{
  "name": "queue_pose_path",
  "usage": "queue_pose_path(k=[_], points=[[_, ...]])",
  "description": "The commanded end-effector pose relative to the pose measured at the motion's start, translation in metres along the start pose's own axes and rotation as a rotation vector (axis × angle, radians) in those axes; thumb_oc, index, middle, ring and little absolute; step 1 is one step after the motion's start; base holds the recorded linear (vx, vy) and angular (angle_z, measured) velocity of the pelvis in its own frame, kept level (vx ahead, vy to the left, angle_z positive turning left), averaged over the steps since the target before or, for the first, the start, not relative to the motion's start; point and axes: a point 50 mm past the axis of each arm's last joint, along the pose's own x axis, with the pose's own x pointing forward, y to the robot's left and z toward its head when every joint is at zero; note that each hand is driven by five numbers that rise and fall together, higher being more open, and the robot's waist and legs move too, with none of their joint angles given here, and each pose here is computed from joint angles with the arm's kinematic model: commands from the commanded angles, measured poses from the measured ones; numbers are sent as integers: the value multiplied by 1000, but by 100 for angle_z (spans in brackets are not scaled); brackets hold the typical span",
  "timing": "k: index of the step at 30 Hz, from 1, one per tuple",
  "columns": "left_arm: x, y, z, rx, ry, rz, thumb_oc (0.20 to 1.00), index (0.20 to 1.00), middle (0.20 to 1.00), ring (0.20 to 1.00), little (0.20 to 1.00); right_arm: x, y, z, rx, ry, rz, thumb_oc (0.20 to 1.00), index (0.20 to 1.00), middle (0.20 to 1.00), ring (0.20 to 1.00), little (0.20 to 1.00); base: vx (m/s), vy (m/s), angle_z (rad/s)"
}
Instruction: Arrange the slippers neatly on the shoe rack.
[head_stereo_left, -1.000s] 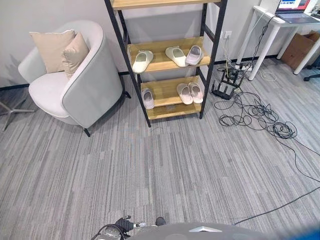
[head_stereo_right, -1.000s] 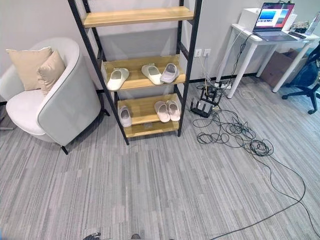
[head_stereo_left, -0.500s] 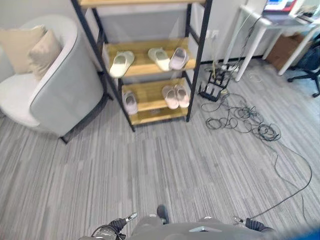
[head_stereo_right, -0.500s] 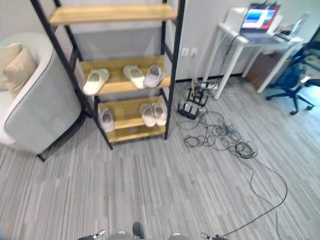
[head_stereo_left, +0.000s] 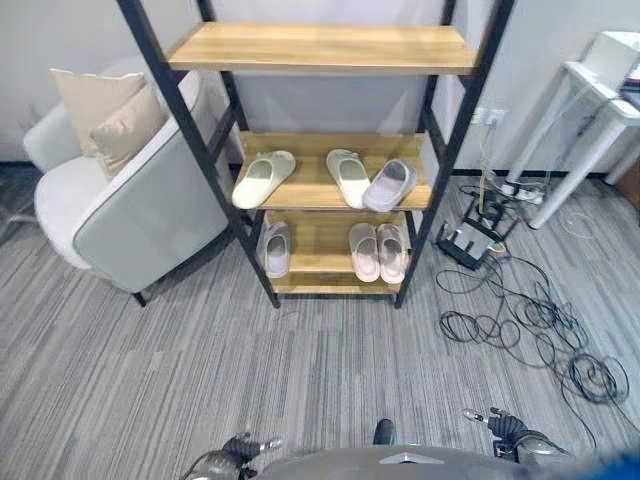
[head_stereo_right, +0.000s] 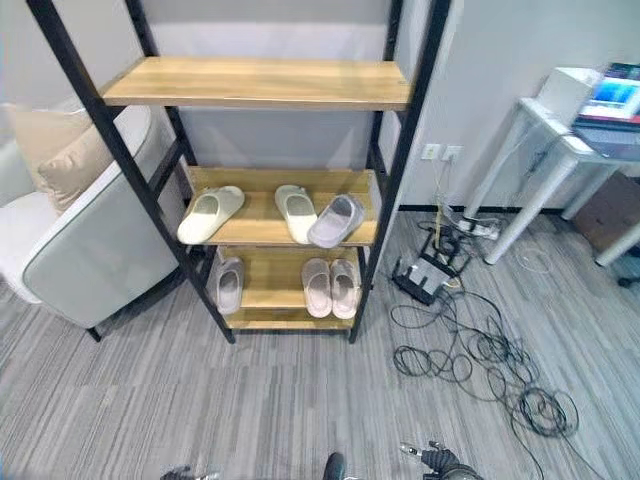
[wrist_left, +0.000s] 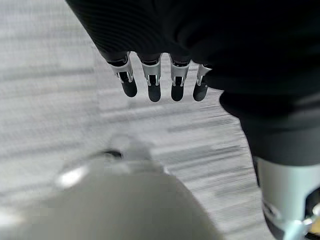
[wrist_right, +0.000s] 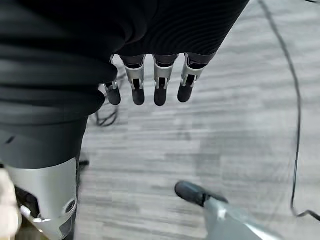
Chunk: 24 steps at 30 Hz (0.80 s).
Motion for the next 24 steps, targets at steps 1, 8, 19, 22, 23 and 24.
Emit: queue_pose_path(k=[1,8,19,22,23,24], points=[[2,10,20,-2,-58,60,1000,1000,1000,1000,1000,0,-13,4,-26,-17,-54,1000,1000,1000,1000,1000,108,39,45],[2,13,11,19,-21,77,1000,1000,1000,1000,1000,1,-1,11,-53,-50,-29,1000,1000,1000,1000,1000,143,146,14],[2,30,19,73,-54,120,1000,1000,1000,1000,1000,2,27,32,-146,-129,45,1000,1000,1000,1000,1000,93,266,-17],[2,27,22,125,-67,112,1000,1000,1000,1000,1000,2,27,45,-178,-175,33,1000,1000,1000,1000,1000,-13,162,-20],[2,26,21,128,-65,110,1000,1000,1000,1000,1000,2,26,45,-187,-178,27,1000,1000,1000,1000,1000,62,6,9],[2,26,22,121,-72,111,1000,1000,1000,1000,1000,2,28,47,-199,-182,34,1000,1000,1000,1000,1000,84,-27,4]])
